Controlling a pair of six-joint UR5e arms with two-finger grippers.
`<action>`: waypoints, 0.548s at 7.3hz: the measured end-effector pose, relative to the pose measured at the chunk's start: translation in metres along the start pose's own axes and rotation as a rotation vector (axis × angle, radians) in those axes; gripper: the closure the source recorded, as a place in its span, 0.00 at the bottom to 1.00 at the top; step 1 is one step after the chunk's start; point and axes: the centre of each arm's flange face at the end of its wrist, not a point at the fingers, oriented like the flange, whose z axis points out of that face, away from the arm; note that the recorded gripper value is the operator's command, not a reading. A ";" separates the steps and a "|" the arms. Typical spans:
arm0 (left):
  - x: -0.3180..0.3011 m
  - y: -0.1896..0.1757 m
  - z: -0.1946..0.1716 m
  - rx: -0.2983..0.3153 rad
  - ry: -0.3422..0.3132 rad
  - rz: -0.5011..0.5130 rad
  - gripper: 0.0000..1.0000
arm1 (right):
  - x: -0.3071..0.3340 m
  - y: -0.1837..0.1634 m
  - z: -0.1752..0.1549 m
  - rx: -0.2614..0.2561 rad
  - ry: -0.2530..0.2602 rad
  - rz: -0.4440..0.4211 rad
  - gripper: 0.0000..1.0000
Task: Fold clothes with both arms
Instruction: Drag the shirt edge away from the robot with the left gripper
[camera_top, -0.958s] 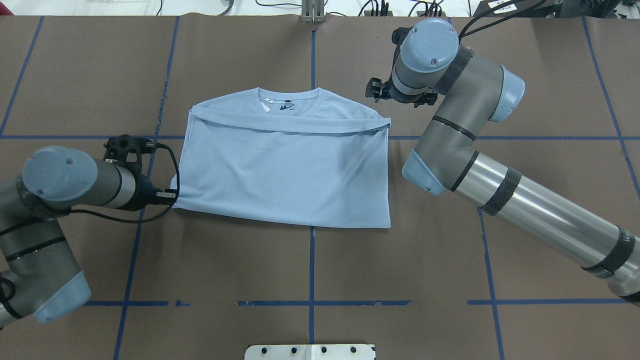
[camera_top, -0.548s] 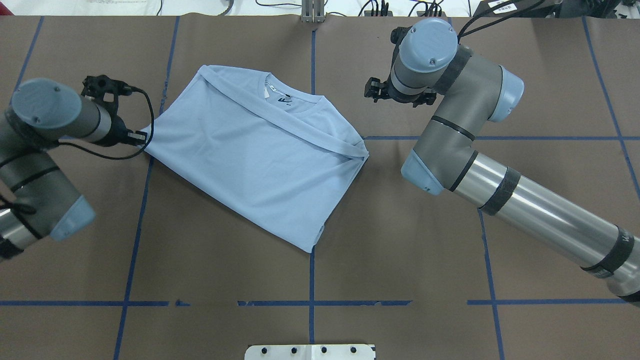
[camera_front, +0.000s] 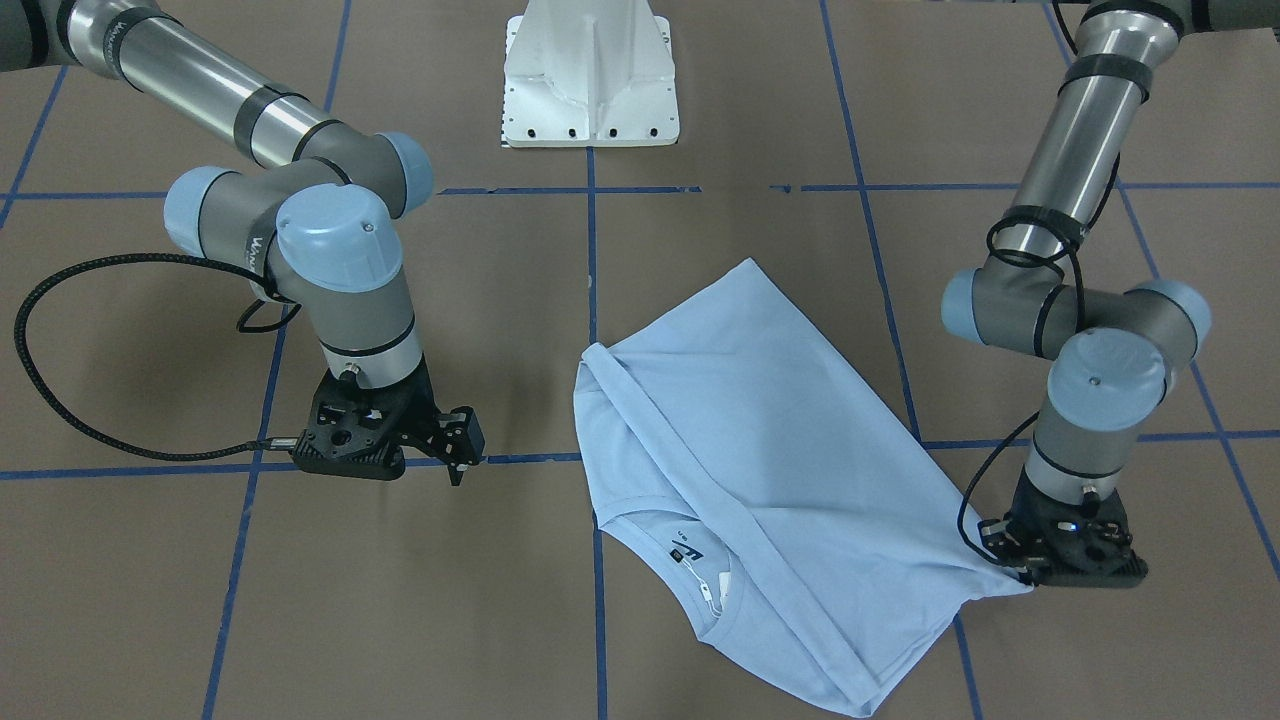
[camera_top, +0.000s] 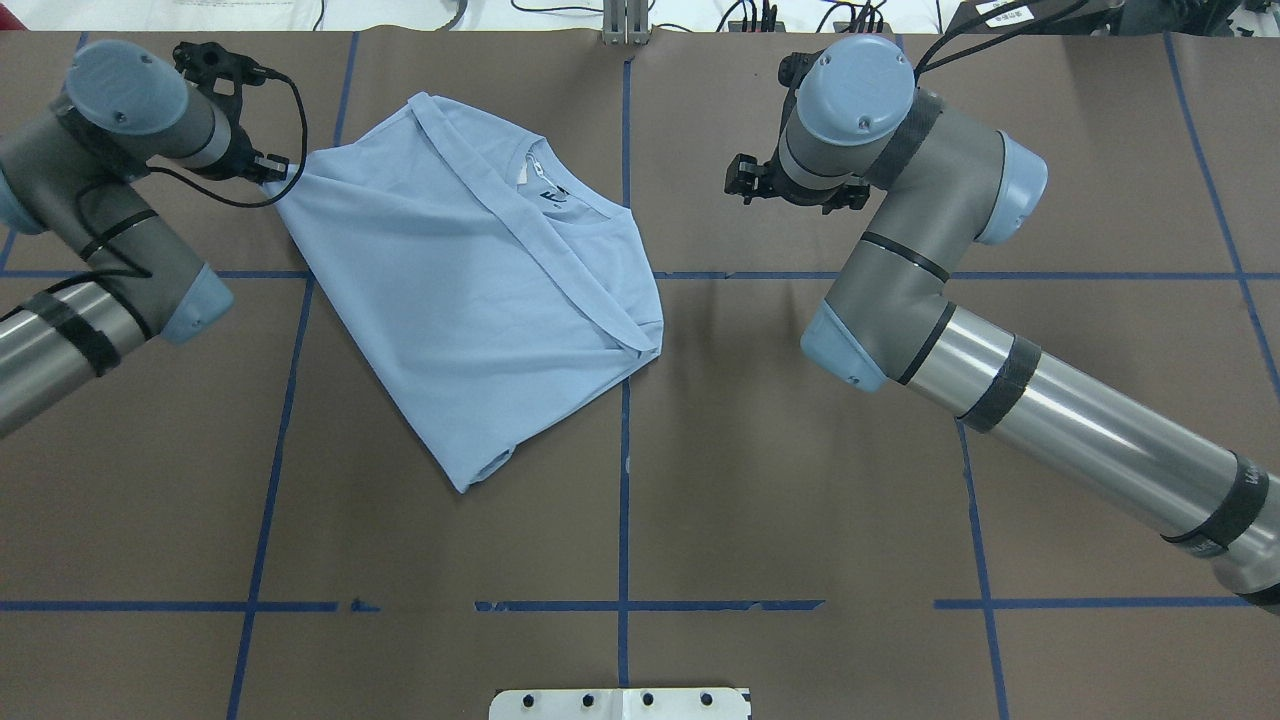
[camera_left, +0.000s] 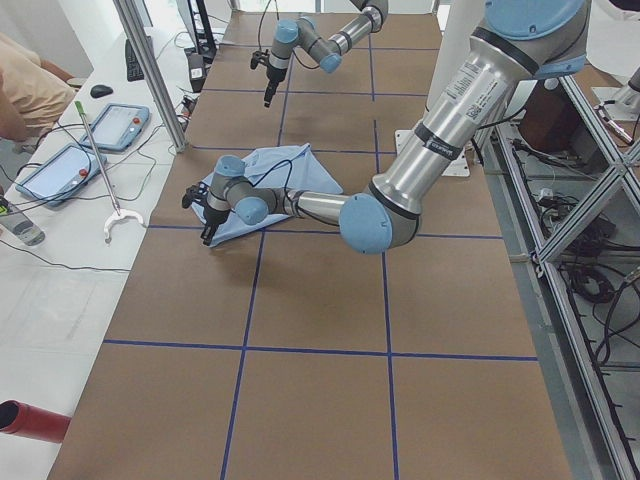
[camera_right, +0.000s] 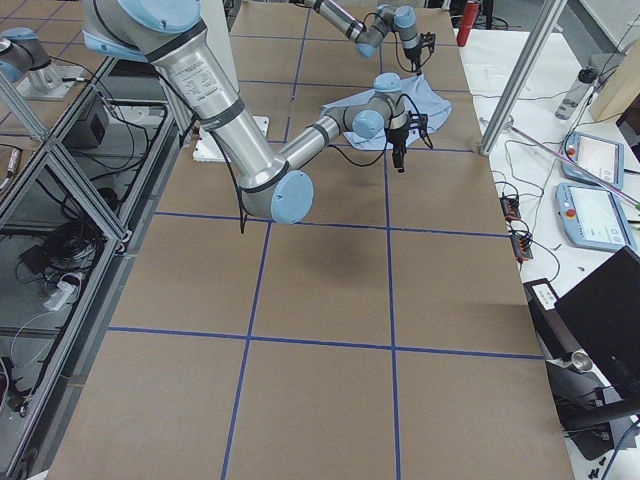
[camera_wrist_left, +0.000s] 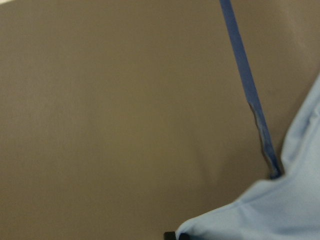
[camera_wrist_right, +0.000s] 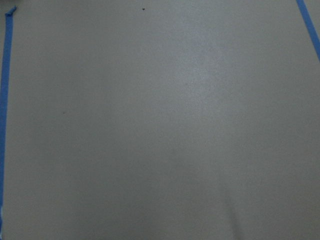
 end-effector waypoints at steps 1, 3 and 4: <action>-0.001 -0.010 0.000 0.024 0.004 0.006 0.00 | -0.007 0.005 -0.002 -0.004 -0.008 0.015 0.00; -0.015 -0.012 -0.013 0.062 0.042 0.041 0.00 | -0.034 0.018 -0.006 -0.012 -0.030 0.048 0.00; -0.033 -0.008 -0.024 0.059 0.081 0.072 0.00 | -0.056 0.027 -0.008 -0.016 -0.041 0.072 0.01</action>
